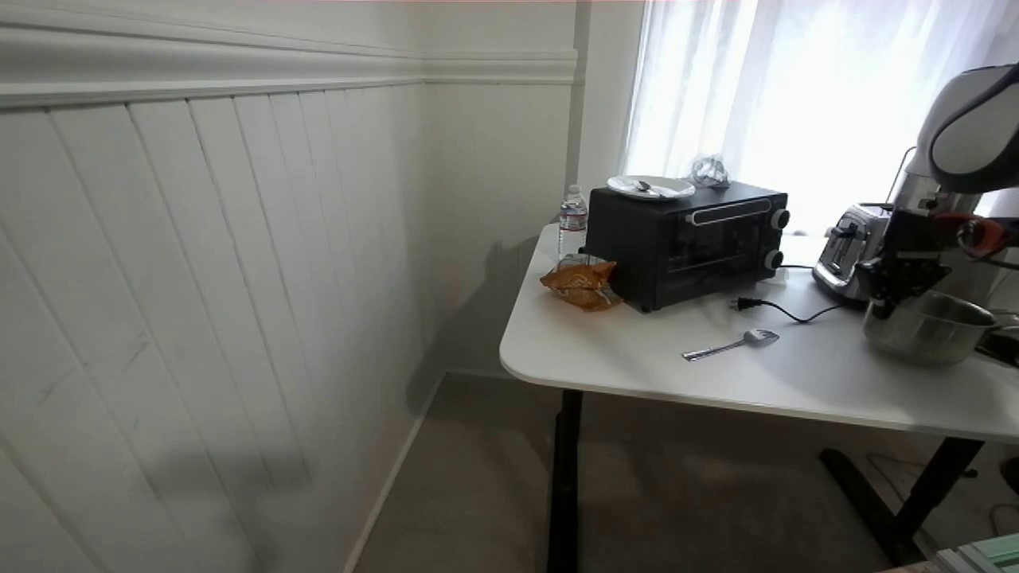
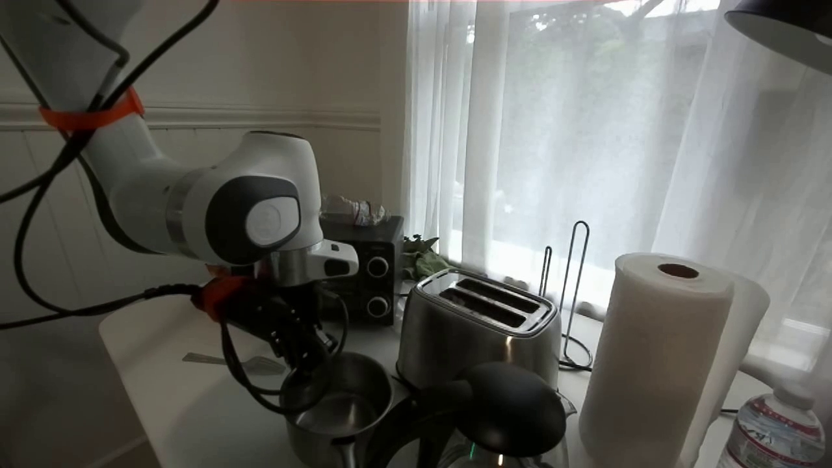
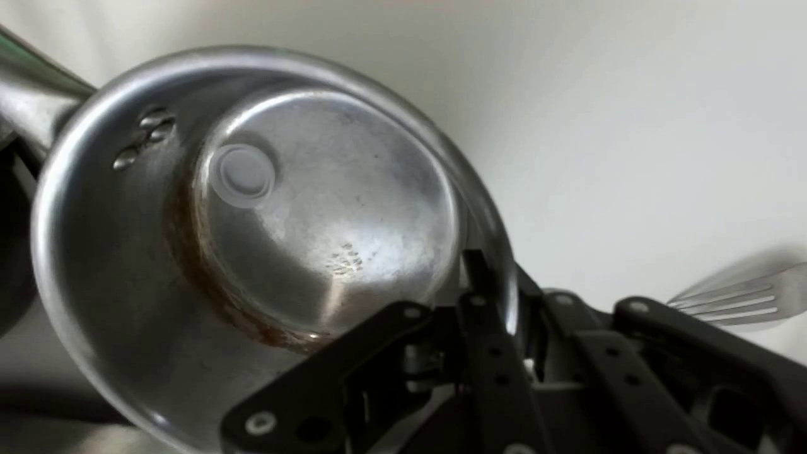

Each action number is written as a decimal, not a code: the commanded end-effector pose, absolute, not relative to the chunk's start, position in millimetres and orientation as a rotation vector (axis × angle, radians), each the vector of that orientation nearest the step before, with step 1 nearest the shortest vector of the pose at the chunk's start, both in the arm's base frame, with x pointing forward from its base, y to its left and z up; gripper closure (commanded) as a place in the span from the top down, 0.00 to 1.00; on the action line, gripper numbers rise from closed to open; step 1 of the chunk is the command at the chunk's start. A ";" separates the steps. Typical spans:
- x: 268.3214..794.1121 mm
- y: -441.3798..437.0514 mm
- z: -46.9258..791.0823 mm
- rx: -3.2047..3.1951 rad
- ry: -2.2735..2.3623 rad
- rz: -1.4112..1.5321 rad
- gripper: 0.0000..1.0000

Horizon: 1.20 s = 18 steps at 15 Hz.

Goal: Pick up the silver pot and move it a little to the right

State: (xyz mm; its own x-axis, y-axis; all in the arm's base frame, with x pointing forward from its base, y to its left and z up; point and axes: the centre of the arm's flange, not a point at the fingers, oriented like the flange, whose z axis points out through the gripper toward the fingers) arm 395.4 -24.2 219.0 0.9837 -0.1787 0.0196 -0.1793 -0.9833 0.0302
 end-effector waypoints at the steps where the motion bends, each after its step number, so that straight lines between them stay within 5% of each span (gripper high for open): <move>1: 354.0 -29.4 218.1 3.061 -0.290 0.021 0.02; 5: 355.4 -36.8 209.9 3.038 -0.354 -0.001 0.02; 6: 356.2 -37.0 209.4 3.036 -0.358 -0.004 0.32; 7: 357.6 -35.8 210.7 3.036 -0.361 -0.002 0.33; 16: 367.7 -3.6 278.6 3.003 -0.517 -0.060 0.95; 18: 371.6 11.0 300.2 3.016 -0.560 -0.017 1.00</move>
State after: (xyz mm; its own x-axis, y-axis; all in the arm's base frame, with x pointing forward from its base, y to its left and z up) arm 387.8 -13.5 253.8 0.9483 -0.3161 -0.0272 -0.3124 -0.9453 0.0938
